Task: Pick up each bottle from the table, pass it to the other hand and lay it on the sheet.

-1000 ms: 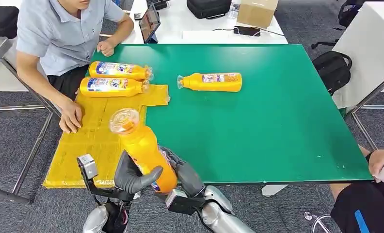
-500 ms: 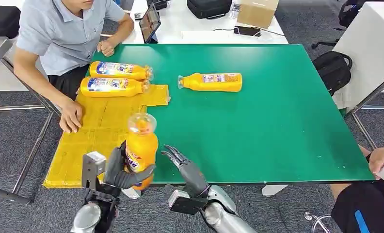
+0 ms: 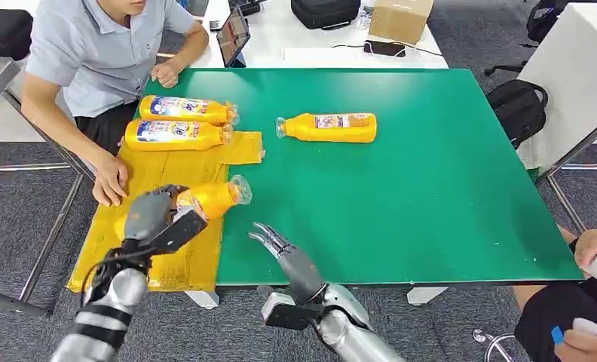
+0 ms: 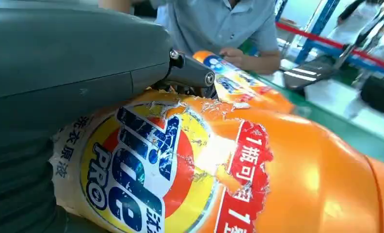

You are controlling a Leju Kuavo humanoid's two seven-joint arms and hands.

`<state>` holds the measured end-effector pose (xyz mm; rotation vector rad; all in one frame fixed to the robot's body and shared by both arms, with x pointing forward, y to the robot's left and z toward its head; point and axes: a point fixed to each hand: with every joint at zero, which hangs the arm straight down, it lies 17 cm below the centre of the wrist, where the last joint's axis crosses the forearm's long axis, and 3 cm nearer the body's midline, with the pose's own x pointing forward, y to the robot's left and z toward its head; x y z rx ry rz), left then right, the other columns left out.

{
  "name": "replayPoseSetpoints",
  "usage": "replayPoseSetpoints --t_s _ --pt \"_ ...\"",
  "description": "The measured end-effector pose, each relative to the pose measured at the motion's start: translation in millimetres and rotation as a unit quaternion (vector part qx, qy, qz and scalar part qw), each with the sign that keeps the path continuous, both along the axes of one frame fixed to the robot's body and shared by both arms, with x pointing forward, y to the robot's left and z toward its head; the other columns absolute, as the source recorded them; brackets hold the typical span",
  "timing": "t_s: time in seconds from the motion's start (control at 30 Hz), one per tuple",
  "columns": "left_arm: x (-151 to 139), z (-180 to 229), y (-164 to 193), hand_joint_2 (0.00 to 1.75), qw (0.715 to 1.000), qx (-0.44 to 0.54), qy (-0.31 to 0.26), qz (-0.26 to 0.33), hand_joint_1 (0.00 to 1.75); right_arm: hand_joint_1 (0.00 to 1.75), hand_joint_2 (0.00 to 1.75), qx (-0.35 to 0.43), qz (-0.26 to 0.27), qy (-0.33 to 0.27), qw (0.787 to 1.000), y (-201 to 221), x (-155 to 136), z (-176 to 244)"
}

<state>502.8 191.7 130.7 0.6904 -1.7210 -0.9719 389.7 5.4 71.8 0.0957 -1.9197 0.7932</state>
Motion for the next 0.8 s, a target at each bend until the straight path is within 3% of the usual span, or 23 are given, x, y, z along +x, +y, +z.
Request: replayPoseSetpoints --t_s 0.2,0.3,0.37,0.4,0.5,0.53,0.8 --pt "29.6 -27.1 10.5 1.75 0.996 0.076 0.043 0.000 1.69 0.00 0.00 0.005 0.008 0.001 1.000 5.8 1.6 4.7" --pt "34.4 -37.8 11.3 1.75 0.994 0.097 0.058 -0.002 1.61 0.00 0.00 0.005 0.013 0.002 1.000 8.2 1.0 5.2" --pt "35.4 -52.8 9.8 1.75 0.990 0.113 0.082 -0.011 1.40 0.00 0.00 0.006 0.019 0.004 1.000 12.0 0.1 6.2" --pt "34.7 -61.1 8.2 1.75 0.988 0.119 0.097 -0.019 1.13 0.00 0.00 0.008 0.021 0.005 1.000 13.3 -0.2 6.6" --pt "32.9 -75.7 2.8 1.75 0.984 0.128 0.118 -0.041 0.09 0.00 0.00 0.011 0.025 0.007 1.000 17.4 -1.5 7.9" --pt "33.6 -77.3 1.8 1.75 0.983 0.126 0.123 -0.046 0.00 0.00 0.00 0.013 0.026 0.009 1.000 18.0 -2.0 7.5" --pt "33.5 -83.5 -1.1 1.75 0.983 0.093 0.145 -0.061 0.00 0.00 0.00 0.019 0.031 0.018 0.999 20.5 -4.1 5.5"
